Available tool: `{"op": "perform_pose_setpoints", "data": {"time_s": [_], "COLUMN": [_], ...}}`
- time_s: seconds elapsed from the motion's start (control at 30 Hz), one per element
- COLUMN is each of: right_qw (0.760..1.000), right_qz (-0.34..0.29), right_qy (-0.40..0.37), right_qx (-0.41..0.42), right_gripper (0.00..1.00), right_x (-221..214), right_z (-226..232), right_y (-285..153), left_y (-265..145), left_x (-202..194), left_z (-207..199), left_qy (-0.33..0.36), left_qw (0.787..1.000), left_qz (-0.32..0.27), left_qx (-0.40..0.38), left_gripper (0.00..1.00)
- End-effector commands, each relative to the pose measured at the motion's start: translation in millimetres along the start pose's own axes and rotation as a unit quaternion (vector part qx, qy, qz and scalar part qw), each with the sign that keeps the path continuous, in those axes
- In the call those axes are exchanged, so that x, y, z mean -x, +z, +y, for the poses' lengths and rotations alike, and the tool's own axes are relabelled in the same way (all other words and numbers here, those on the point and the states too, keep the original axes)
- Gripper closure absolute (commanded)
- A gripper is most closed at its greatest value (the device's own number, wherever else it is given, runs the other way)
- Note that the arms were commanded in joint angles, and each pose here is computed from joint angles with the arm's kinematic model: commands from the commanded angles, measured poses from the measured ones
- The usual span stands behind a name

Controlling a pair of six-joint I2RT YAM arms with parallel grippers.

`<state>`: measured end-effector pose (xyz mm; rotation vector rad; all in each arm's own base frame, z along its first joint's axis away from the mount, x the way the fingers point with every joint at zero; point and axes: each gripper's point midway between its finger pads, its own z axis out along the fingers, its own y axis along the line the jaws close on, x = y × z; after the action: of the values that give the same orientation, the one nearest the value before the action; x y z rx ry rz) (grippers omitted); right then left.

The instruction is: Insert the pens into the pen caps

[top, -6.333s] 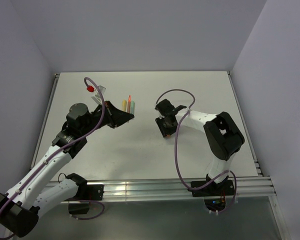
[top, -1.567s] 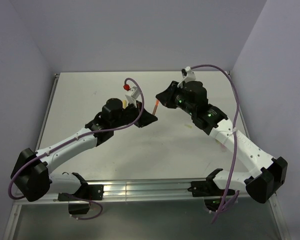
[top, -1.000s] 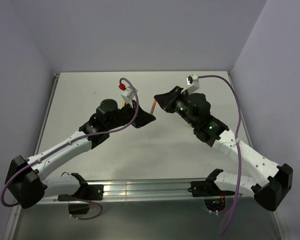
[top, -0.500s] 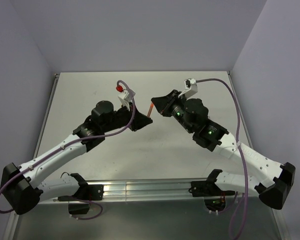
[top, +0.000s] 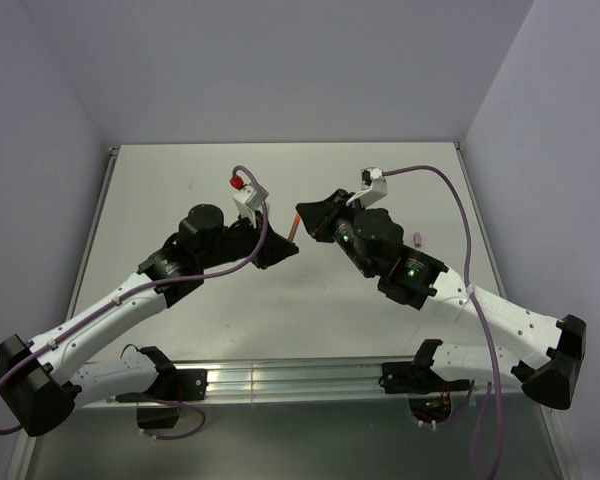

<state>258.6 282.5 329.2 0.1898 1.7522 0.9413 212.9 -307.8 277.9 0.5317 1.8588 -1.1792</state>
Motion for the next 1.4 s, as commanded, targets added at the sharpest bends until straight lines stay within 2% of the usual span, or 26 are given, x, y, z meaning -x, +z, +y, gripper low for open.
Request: {"op": "perform_pose_setpoints", "data": {"time_s": [0.0, 0.8, 1.37], "right_qw": [0.983, 0.972, 0.966], "right_qz": [0.177, 0.231, 0.252], "right_qy": [-0.022, -0.046, -0.055], "right_qx": [0.029, 0.000, -0.012], "right_gripper": [1.00, 1.00, 1.00], "right_x": [-102.5, -160.1, -175.5], "right_z": [2.1, -6.9, -7.4], "right_y": [-24.3, -43.6, -51.1], "left_y": [-15.3, -16.6, -10.8], "left_x": [102.4, 150.9, 172.2], "left_z": [-26.5, -34.1, -35.0], "left_qy": [0.058, 0.082, 0.098], "left_qw": [0.984, 0.974, 0.969], "left_qz": [-0.170, -0.213, -0.225], "left_qx": [-0.013, 0.005, 0.017], "left_gripper": [1.00, 1.00, 1.00]}}
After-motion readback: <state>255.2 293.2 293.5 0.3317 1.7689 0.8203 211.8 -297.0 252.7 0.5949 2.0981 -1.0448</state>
